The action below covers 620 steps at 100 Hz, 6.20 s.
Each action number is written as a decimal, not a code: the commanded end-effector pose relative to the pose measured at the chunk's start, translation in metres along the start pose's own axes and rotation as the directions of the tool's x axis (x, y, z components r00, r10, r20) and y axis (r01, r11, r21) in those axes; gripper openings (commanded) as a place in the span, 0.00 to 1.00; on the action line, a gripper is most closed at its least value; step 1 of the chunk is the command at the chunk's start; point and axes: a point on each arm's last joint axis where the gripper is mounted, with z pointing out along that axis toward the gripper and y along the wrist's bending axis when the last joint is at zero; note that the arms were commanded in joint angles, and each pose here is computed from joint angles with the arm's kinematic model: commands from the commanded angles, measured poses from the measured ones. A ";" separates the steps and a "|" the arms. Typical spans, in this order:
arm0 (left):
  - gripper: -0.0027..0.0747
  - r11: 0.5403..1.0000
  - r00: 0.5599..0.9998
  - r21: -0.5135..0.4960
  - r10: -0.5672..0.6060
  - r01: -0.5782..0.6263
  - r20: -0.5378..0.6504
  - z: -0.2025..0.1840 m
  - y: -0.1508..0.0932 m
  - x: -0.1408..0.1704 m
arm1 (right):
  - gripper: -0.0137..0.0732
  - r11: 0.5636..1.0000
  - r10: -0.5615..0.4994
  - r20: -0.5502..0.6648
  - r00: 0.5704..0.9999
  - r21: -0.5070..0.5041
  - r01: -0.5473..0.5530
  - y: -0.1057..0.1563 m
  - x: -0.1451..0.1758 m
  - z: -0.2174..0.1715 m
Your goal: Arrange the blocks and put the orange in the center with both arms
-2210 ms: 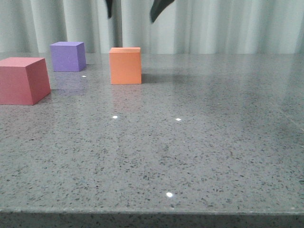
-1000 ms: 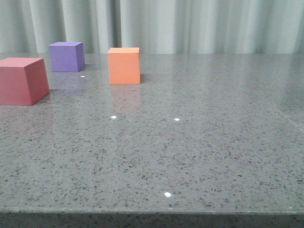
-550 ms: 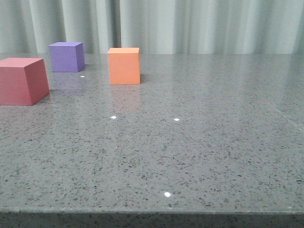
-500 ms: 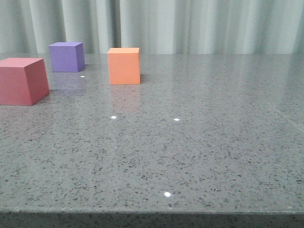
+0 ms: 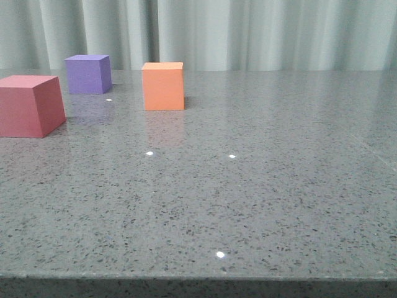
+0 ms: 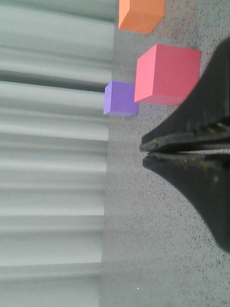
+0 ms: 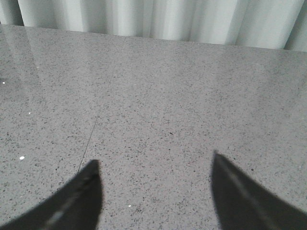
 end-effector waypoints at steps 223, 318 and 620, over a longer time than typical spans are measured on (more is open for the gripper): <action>0.02 0.987 0.679 -0.160 -0.123 0.009 -0.723 0.161 -0.010 -0.153 | 0.03 1.000 -0.016 0.102 0.995 0.001 0.016 0.000 -0.015 -0.003; 0.86 0.986 0.679 0.098 -0.018 0.133 -0.734 0.243 -0.104 -0.152 | 0.03 1.000 -0.016 0.102 0.995 0.001 0.016 0.000 -0.015 -0.003; 0.37 0.991 0.522 0.125 0.132 -0.047 -0.843 0.360 -0.104 -0.100 | 0.03 1.000 -0.016 0.102 0.995 0.001 0.016 0.000 -0.015 -0.003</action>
